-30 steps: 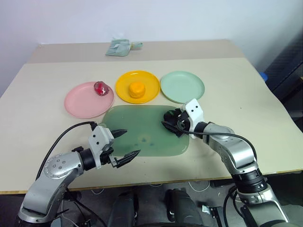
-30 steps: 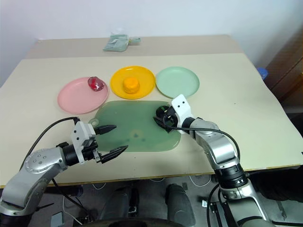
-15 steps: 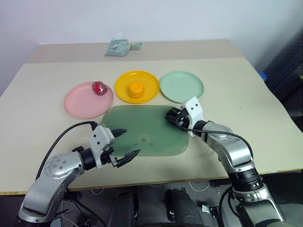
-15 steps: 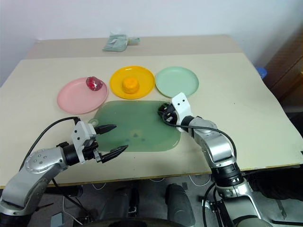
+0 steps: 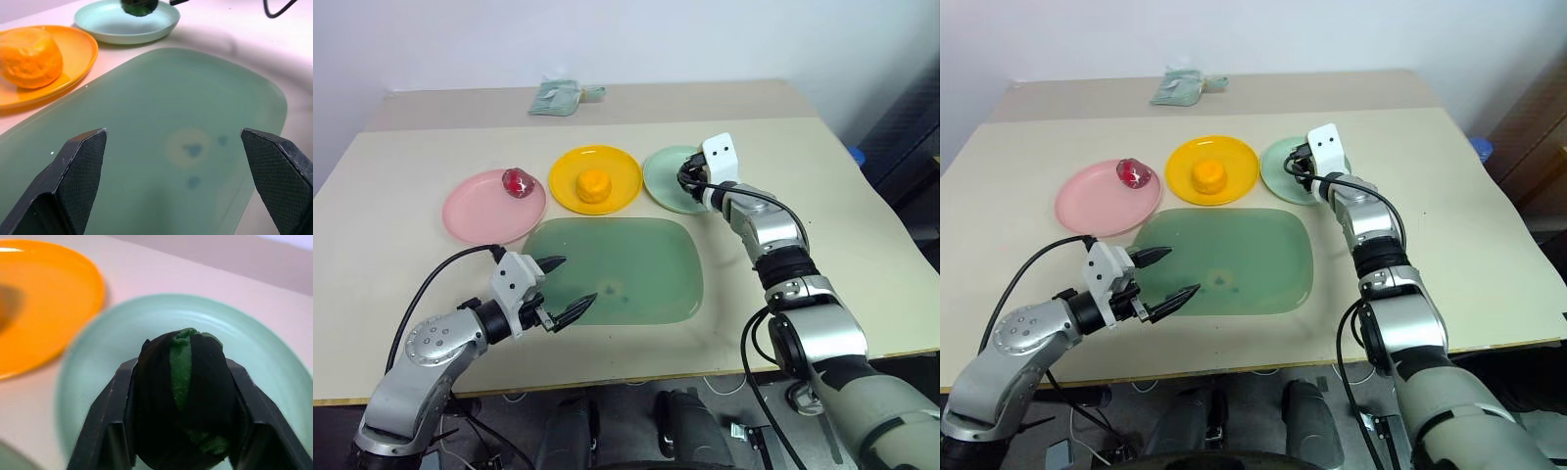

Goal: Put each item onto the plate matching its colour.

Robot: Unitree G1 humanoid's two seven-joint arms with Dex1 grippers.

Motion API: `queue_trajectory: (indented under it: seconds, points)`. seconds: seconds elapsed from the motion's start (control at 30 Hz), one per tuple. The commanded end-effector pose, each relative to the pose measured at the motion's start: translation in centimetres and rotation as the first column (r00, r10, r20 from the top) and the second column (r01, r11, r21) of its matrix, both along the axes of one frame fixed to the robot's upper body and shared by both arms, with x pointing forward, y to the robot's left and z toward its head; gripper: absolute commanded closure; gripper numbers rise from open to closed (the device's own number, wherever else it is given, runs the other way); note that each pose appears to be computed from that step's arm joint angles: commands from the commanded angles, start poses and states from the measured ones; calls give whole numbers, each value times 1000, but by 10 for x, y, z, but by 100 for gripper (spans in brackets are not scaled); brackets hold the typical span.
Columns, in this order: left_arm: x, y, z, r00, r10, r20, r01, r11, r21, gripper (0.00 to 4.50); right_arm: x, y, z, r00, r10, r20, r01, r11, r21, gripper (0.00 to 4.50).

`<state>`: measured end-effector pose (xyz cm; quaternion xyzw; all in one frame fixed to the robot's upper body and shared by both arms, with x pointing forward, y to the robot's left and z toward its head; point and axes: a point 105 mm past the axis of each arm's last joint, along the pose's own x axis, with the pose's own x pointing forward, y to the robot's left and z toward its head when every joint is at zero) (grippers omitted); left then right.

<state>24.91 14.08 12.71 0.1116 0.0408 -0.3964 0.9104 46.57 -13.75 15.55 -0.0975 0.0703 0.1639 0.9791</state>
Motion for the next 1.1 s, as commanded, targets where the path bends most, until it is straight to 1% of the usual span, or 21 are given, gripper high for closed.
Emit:
queue_trajectory:
  seconds: [0.03, 0.07, 0.1, 0.2, 0.27, 0.33, 0.43, 0.53, 0.6, 0.7, 0.8, 0.93, 1.1]
  points:
    - [-5, -1, 13, 998, 13, 60, -13, 1000, -5, 0, 4, 3, 32, 992, 36, 118, -40, 999, 34, 74]
    - [-5, 3, 12, 997, 32, 63, -32, 999, -1, 0, 1, 4, 36, 987, 65, 147, -70, 997, 32, 23]
    - [-5, 5, 12, 997, 46, 67, -46, 999, 2, 0, -1, 4, 39, 982, 86, 167, -92, 995, 27, 5]
    - [-3, 12, 13, 993, 89, 82, -90, 996, 12, 0, -12, -1, 42, 968, 152, 200, -158, 987, 10, 5]
    - [0, 46, 13, 976, 195, 93, -199, 979, 41, 0, -51, -10, 36, 918, 336, 212, -336, 941, -40, 5]
    - [0, 69, 14, 961, 255, 104, -262, 963, 59, 0, -85, -18, 29, 875, 452, 175, -446, 892, -75, 5]
    - [0, 86, 15, 947, 302, 112, -310, 949, 64, 0, -115, -40, 19, 866, 491, 98, -490, 871, -35, 5]
    - [0, 99, 16, 939, 326, 113, -335, 939, 74, 0, -139, -61, 9, 868, 496, 21, -496, 868, -11, 5]
    - [0, 100, 16, 940, 324, 112, -333, 940, 76, 0, -148, -68, 8, 870, 494, -2, -494, 870, 5, 5]
    - [0, 96, 15, 945, 312, 103, -320, 944, 78, 0, -154, -75, 7, 874, 485, -16, -485, 874, 19, 5]
    - [-4, 101, 8, 947, 311, 84, -318, 944, 86, 0, -163, -76, 5, 883, 468, -27, -467, 884, 29, 5]
    - [-5, 94, 6, 952, 298, 76, -303, 950, 69, 0, -167, -79, 5, 884, 467, -40, -466, 884, 25, 5]
    - [-5, 89, 0, 953, 295, 64, -299, 952, 63, 0, -165, -80, 9, 888, 458, -45, -458, 889, 13, 5]
